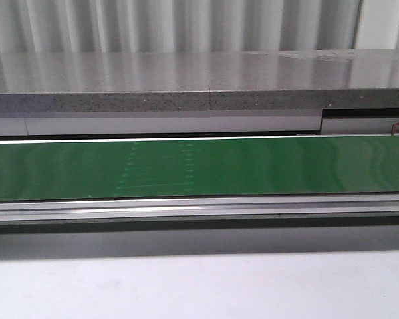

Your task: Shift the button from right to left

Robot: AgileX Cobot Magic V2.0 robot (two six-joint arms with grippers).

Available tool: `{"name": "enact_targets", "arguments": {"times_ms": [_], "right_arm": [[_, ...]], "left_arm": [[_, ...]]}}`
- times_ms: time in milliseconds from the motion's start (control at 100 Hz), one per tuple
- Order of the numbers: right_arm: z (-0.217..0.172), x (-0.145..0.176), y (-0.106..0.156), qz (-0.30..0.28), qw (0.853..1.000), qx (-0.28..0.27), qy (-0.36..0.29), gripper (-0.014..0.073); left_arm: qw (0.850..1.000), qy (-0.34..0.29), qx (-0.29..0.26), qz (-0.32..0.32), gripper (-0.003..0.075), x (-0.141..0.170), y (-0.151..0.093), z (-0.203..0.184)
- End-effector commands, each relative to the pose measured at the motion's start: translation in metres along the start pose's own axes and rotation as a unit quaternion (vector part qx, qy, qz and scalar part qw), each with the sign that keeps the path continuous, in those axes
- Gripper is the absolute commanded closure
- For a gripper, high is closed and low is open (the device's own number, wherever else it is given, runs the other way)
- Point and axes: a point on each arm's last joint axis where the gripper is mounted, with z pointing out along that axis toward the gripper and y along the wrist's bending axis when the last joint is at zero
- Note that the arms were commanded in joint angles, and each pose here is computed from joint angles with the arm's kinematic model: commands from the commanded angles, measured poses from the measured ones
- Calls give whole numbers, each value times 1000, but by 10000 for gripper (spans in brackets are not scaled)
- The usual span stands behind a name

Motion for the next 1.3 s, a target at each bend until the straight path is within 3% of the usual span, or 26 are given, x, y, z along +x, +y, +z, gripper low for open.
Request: {"name": "enact_targets", "arguments": {"times_ms": [0, 550, 890, 1150, 1290], "right_arm": [[-2, -14, 2, -1, 998, -8, -57, 663], [-2, -14, 2, -1, 998, -8, -58, 663], [-7, -39, 5, -1, 989, -21, -146, 663], [-17, -92, 12, -2, 999, -3, -41, 663], [-15, -126, 16, -3, 999, 11, 48, 663]], "left_arm": [[999, -48, 7, -7, 740, -1, -1, -2], [999, -48, 7, -7, 740, -1, -1, -2], [999, -48, 7, -7, 740, -1, -1, -2], [999, -48, 7, -7, 740, -1, -1, -2], [999, -48, 7, -7, 740, -1, -1, -2]]}}
